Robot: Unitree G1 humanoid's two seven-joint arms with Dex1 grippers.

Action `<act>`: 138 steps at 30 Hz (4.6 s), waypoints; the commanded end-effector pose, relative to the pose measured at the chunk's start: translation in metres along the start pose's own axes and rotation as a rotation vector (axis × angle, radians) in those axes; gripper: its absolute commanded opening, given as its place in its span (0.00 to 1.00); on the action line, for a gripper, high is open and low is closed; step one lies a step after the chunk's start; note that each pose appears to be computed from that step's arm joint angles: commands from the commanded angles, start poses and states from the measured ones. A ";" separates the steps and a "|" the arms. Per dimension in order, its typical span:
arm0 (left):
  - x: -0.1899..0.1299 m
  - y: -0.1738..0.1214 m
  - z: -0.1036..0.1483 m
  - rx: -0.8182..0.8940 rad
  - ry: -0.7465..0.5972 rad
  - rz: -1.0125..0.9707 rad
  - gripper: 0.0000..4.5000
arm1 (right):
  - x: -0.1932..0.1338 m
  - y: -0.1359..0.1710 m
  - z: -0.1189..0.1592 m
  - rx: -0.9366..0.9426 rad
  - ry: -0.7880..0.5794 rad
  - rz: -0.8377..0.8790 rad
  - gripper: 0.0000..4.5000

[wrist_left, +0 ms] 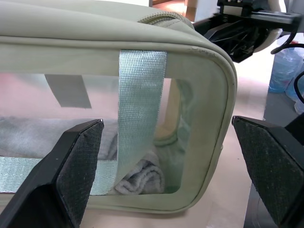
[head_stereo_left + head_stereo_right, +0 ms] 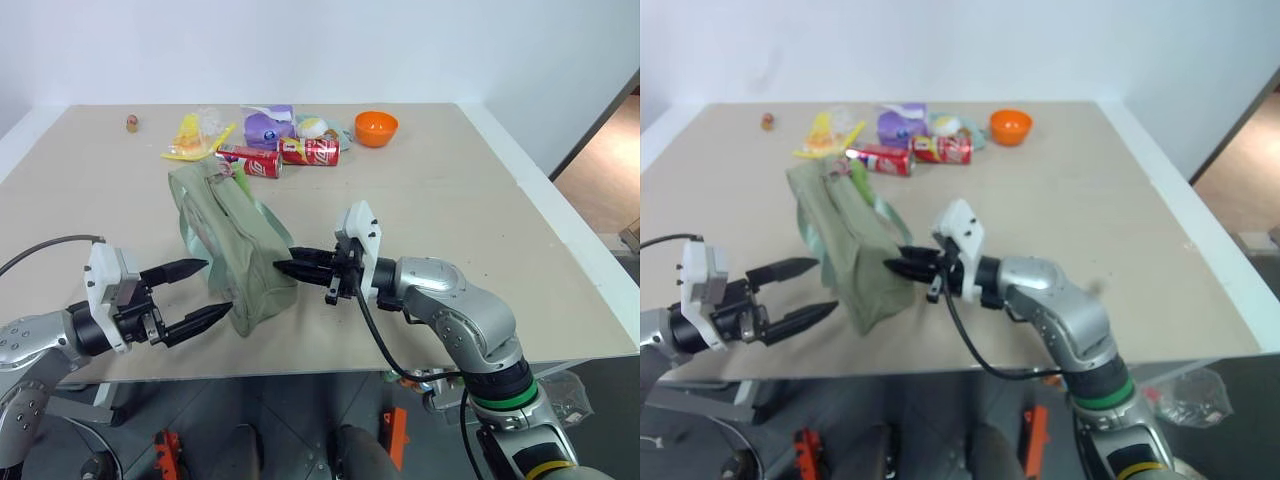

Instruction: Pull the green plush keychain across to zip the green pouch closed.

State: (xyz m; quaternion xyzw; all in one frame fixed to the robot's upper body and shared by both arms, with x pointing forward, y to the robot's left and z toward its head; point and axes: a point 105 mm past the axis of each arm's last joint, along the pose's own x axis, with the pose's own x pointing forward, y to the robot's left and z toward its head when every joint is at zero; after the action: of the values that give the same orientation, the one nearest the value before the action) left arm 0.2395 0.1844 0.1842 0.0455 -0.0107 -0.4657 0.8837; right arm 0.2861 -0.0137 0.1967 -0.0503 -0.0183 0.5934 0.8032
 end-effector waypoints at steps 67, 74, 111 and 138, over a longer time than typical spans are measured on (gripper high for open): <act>0.055 -0.004 0.029 0.036 -0.053 -0.279 1.00 | -0.101 -0.051 0.016 -0.127 -0.006 -0.333 0.74; 0.055 -0.006 0.029 0.044 -0.049 -0.280 1.00 | -0.102 -0.048 0.014 -0.138 0.003 -0.315 0.19; 0.028 0.015 0.068 0.014 -0.131 -0.114 1.00 | -0.117 -0.066 0.020 -0.393 0.062 -0.075 0.01; 0.041 0.047 0.043 0.126 -0.118 0.078 1.00 | -0.113 -0.072 0.023 -0.404 0.067 -0.097 0.01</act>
State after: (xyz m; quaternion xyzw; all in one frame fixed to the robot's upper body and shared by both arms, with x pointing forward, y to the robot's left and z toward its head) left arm 0.3024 0.1731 0.2229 0.0594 -0.0752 -0.4367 0.8945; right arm 0.3211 -0.1466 0.2207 -0.2144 -0.0941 0.5316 0.8140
